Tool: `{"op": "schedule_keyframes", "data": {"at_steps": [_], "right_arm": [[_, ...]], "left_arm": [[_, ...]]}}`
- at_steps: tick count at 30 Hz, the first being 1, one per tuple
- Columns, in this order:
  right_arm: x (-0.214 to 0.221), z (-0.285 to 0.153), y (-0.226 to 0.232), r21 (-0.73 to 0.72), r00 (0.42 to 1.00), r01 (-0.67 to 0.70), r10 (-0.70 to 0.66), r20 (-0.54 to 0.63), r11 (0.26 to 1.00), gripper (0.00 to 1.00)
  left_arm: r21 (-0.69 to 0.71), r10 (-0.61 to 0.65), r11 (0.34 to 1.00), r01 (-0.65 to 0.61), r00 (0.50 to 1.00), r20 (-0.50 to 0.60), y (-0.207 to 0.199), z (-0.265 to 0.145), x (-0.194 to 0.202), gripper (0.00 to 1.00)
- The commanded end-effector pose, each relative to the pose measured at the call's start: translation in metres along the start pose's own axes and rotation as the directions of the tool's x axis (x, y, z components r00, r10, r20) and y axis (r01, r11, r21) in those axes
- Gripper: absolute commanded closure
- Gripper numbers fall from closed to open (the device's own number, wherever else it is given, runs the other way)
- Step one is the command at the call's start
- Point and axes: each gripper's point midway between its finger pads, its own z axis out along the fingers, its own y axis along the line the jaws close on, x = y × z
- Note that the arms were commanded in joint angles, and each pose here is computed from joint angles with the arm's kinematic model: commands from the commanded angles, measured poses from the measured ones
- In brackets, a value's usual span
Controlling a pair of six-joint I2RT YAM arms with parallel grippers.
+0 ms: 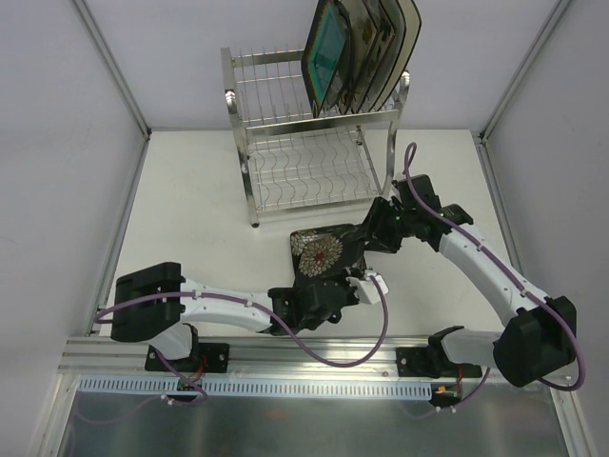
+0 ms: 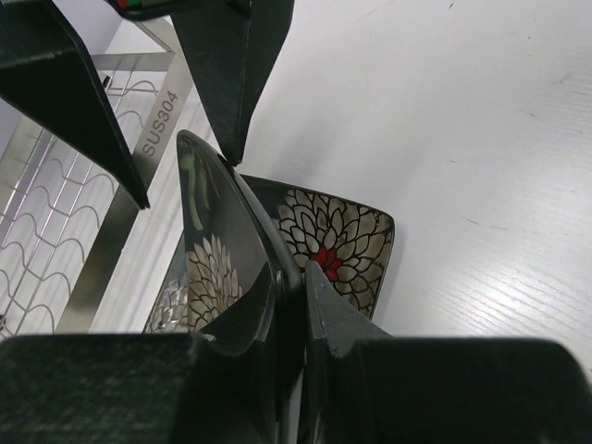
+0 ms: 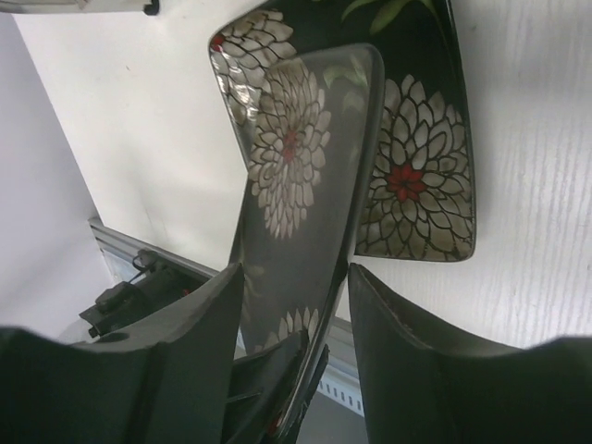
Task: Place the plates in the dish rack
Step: Pass the plate from the left arm to the right
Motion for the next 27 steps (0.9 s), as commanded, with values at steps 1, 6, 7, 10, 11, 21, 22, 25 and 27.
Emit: {"op": "schedule_keyframes", "data": {"at_steps": [1, 6, 7, 10, 11, 21, 22, 25, 27], "right_arm": [[0.009, 0.004, -0.007, 0.012, 0.999, -0.009, 0.009, -0.040, 1.000, 0.49], [0.018, 0.009, -0.015, 0.032, 0.998, -0.011, 0.013, -0.062, 0.999, 0.54], [0.019, 0.009, -0.016, 0.034, 0.998, -0.010, 0.012, -0.063, 0.999, 0.56], [0.021, 0.011, -0.020, 0.046, 0.998, -0.009, 0.012, -0.062, 0.999, 0.67], [0.020, 0.011, -0.020, 0.047, 0.998, -0.009, 0.012, -0.061, 0.999, 0.70], [0.016, 0.007, -0.019, 0.065, 0.998, 0.007, -0.004, -0.056, 0.998, 1.00], [0.015, 0.005, -0.018, 0.066, 0.999, 0.008, -0.005, -0.053, 0.998, 0.99], [0.014, 0.002, -0.016, 0.069, 0.998, 0.013, -0.009, -0.056, 0.998, 0.99], [0.014, 0.000, -0.015, 0.075, 0.998, 0.016, -0.011, -0.059, 0.997, 0.99]], "left_arm": [[-0.049, -0.055, 0.997, 0.060, 0.993, 0.105, 0.014, 0.008, -0.041, 1.00], [-0.055, -0.048, 0.997, 0.053, 0.994, 0.099, 0.012, 0.013, -0.041, 1.00], [-0.061, -0.043, 0.997, 0.049, 0.994, 0.096, 0.012, 0.015, -0.042, 1.00], [-0.057, -0.035, 0.998, 0.040, 0.995, 0.094, 0.010, 0.017, -0.041, 1.00], [-0.055, -0.035, 0.998, 0.040, 0.995, 0.094, 0.009, 0.018, -0.042, 1.00], [-0.044, -0.030, 0.998, 0.033, 0.997, 0.076, 0.005, 0.015, -0.030, 0.73], [-0.043, -0.028, 0.999, 0.031, 0.997, 0.073, 0.005, 0.014, -0.028, 0.64], [-0.039, -0.031, 0.999, 0.034, 0.997, 0.074, 0.006, 0.009, -0.025, 0.38], [-0.022, -0.027, 0.999, 0.029, 0.997, 0.078, 0.004, 0.005, -0.022, 0.27]]}}
